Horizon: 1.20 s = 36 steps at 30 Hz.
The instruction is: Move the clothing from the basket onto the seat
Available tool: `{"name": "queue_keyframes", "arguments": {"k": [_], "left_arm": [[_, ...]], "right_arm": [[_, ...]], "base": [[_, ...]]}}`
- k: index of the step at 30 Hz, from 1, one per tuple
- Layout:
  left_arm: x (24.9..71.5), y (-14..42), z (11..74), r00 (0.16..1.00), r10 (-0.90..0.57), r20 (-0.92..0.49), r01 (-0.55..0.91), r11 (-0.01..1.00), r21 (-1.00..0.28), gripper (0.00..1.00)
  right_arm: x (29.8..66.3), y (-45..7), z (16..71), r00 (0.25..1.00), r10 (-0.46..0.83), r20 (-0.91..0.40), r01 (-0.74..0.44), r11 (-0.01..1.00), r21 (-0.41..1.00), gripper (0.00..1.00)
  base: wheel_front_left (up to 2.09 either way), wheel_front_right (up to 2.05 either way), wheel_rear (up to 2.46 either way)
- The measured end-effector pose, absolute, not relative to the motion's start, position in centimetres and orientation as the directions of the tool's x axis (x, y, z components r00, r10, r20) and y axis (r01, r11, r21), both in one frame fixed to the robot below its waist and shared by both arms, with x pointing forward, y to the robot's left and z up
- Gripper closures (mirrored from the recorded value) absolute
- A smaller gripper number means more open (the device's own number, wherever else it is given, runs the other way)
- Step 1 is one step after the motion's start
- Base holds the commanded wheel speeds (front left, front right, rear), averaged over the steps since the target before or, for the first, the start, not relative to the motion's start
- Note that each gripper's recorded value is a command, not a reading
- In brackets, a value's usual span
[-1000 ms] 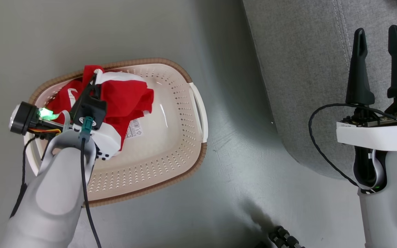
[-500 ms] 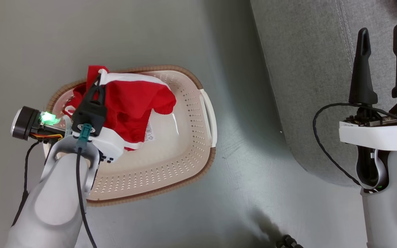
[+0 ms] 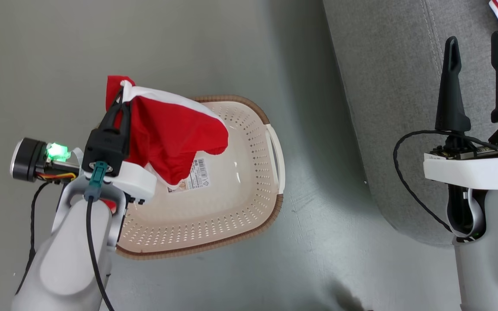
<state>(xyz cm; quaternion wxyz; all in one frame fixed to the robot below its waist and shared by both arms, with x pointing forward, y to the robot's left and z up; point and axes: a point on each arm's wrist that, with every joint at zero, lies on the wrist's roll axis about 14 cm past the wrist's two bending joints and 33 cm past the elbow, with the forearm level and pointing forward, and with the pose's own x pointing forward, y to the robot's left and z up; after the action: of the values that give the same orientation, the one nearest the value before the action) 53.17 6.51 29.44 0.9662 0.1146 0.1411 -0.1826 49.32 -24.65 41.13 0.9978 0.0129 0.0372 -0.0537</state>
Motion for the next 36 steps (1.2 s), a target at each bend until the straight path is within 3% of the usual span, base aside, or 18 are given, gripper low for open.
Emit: {"name": "queue_keyframes", "arguments": {"k": [36], "left_arm": [[51.5, 11.4, 42.4, 0.983, -0.172, -0.069, 0.18, 0.974, 0.135, 1.0]], "right_arm": [[49.3, -21.2, 48.0, 0.998, 0.006, 0.068, -0.005, 1.0, -0.015, 0.0]], "base": [[0.0, 0.0, 0.0]]}}
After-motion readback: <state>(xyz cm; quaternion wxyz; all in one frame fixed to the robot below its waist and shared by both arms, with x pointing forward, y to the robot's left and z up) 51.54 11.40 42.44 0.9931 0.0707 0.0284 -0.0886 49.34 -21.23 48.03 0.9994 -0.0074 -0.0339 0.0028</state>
